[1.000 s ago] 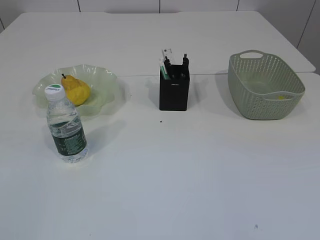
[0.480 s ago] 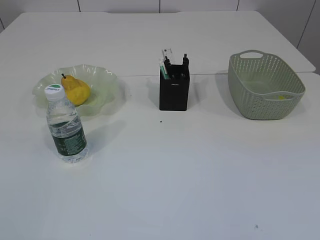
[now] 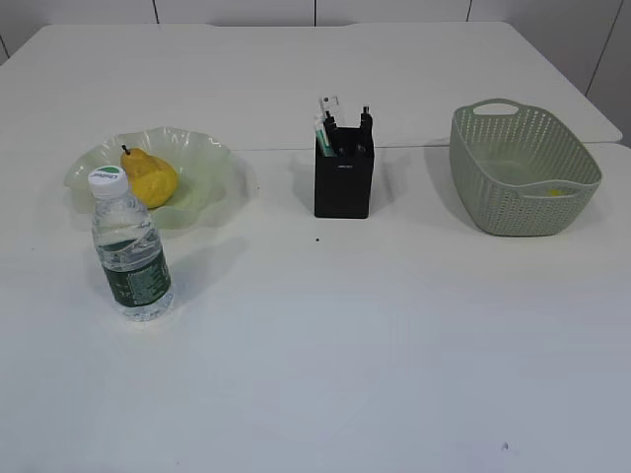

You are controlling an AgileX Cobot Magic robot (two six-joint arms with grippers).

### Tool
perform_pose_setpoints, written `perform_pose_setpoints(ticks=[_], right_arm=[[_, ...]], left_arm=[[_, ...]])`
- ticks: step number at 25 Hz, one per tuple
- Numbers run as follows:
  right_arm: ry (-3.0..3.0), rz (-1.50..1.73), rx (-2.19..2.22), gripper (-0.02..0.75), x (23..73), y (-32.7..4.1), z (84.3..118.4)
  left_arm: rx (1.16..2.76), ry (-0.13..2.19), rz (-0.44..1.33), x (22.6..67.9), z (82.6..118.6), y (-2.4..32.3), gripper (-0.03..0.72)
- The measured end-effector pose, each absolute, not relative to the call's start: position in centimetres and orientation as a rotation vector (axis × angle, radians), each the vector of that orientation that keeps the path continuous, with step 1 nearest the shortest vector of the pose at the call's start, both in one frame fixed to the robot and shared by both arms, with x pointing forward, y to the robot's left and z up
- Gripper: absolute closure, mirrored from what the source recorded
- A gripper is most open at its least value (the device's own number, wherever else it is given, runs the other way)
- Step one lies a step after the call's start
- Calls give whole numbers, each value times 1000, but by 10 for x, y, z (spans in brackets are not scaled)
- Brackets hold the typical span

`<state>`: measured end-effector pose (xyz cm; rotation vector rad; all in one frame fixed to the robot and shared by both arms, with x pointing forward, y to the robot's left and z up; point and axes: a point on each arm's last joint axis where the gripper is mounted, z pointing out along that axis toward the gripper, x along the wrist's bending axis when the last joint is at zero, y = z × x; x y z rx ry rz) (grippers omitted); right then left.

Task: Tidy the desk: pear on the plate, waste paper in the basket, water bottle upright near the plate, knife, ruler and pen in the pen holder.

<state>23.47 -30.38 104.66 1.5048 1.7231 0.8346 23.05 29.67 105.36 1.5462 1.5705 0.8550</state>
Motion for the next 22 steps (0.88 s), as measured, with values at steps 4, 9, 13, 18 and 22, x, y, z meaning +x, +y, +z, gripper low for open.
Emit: perform_pose_setpoints(ticks=[4,9,13,18,22], right_arm=[[1723,835,1505,392,235,-304,1047],[1708,849,1493,392,232,-304,1046],[1687,869,1475,392,228,-304,1046],[1684,871,1473,392,228,-304,1047],[1667,859,1486,392,228,-304,1047]], left_arm=[[1551,1567,858,230,1054,297,235],[1551,1566,857,231,1054,297,237],[1555,1561,855,230,1054,297,249],[1554,1559,856,231,1054,297,253],[1554,1559,856,231,1054,297,253]])
